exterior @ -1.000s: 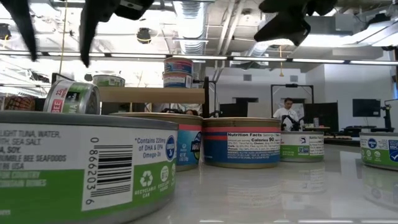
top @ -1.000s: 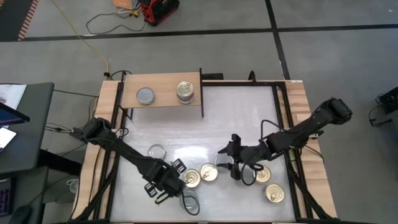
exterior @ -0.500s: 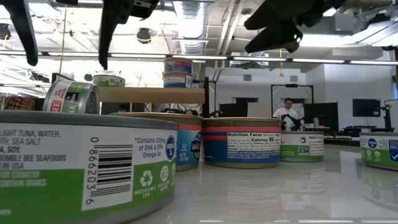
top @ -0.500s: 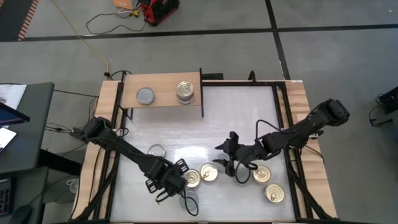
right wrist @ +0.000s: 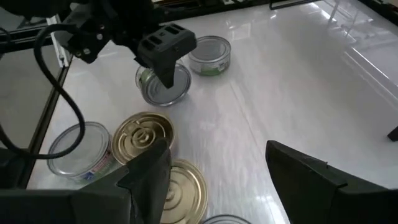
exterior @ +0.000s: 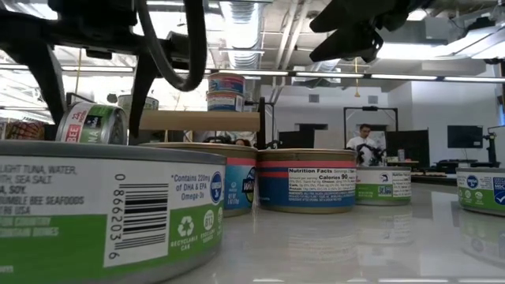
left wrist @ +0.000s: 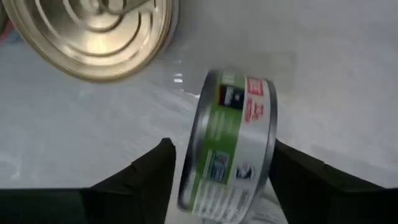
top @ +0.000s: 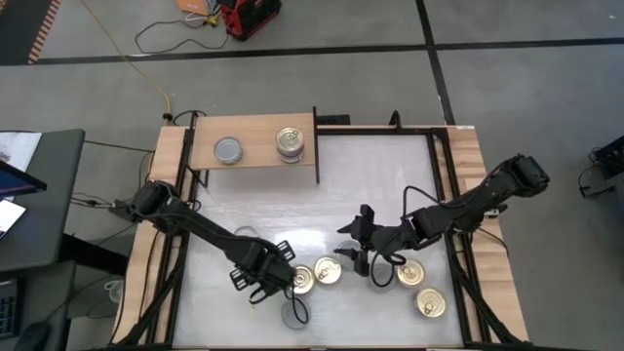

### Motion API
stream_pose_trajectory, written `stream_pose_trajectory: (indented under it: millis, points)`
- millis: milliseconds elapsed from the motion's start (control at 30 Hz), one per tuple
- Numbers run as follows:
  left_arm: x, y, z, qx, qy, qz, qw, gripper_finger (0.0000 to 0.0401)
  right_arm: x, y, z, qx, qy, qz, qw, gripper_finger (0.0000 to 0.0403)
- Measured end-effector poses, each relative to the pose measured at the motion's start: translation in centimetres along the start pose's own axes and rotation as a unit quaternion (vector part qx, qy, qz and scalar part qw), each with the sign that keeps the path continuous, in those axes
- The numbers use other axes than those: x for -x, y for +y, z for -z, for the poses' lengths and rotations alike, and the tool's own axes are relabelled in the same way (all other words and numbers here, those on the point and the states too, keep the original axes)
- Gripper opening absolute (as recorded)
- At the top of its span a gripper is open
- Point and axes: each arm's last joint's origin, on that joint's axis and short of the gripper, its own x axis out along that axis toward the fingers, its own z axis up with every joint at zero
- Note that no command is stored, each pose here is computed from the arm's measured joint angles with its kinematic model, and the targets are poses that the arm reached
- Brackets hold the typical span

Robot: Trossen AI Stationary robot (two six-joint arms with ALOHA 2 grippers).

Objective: Stack canned seafood by type on shelf
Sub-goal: Stack the green-white tuna can on top of the green-white tuna can on the shelf

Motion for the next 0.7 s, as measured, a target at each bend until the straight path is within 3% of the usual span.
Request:
stream_pose_trajectory:
  millis: [233, 500, 700]
  points:
    - [-0.1, 0.2, 0.6, 0.050, 0.009, 0.022, 0.998, 0.0127, 0.0, -0.1, 0.0, 0.007, -0.002, 0.007, 1.000, 0.0286]
    - [1.6, 1.2, 2.9, 0.143, 0.055, 0.054, 0.987, 0.0129, -0.1, -0.3, -0.1, 0.020, -0.002, 0.015, 1.000, 0.0286]
    - [7.2, 2.7, 7.2, 0.256, -0.017, 0.025, 0.966, 0.0129, -0.6, -1.8, -0.2, 0.038, 0.012, 0.053, 0.998, 0.0286]
